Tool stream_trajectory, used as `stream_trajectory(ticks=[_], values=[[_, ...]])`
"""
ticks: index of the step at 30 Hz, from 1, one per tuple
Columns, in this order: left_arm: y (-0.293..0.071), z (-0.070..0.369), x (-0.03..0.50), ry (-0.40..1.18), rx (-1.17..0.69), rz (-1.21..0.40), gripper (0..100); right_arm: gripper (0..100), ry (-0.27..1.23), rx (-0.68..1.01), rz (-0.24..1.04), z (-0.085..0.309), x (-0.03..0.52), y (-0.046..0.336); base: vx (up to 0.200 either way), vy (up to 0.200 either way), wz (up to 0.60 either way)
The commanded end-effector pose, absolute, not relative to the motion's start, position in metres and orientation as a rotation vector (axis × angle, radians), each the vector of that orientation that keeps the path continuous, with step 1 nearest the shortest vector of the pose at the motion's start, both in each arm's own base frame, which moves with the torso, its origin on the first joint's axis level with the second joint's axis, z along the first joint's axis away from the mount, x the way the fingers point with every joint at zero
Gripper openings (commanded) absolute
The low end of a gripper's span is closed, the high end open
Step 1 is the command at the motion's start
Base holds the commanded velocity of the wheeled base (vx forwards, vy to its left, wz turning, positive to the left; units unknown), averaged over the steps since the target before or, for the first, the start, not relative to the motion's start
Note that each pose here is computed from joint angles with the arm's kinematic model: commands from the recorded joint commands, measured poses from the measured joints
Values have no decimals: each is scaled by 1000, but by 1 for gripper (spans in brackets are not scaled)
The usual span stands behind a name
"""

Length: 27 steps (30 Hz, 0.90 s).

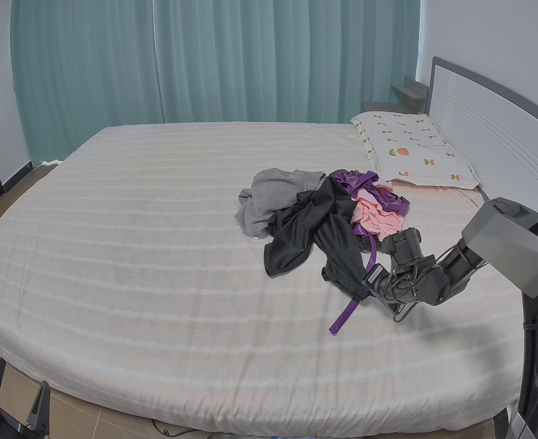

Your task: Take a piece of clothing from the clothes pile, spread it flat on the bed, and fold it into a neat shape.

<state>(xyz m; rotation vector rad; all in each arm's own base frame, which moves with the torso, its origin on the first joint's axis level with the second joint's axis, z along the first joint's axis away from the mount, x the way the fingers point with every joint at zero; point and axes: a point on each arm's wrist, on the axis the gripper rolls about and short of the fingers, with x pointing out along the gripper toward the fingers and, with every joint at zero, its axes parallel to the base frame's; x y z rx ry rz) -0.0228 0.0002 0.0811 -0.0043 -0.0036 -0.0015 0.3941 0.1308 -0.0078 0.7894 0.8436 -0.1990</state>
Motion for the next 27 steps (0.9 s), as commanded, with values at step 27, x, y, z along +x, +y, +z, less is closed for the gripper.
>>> stream_trajectory(ticks=[27], values=[[0,76,-22,-2,5,6,100,0,619,890,162,166,196,85,0,0,0]])
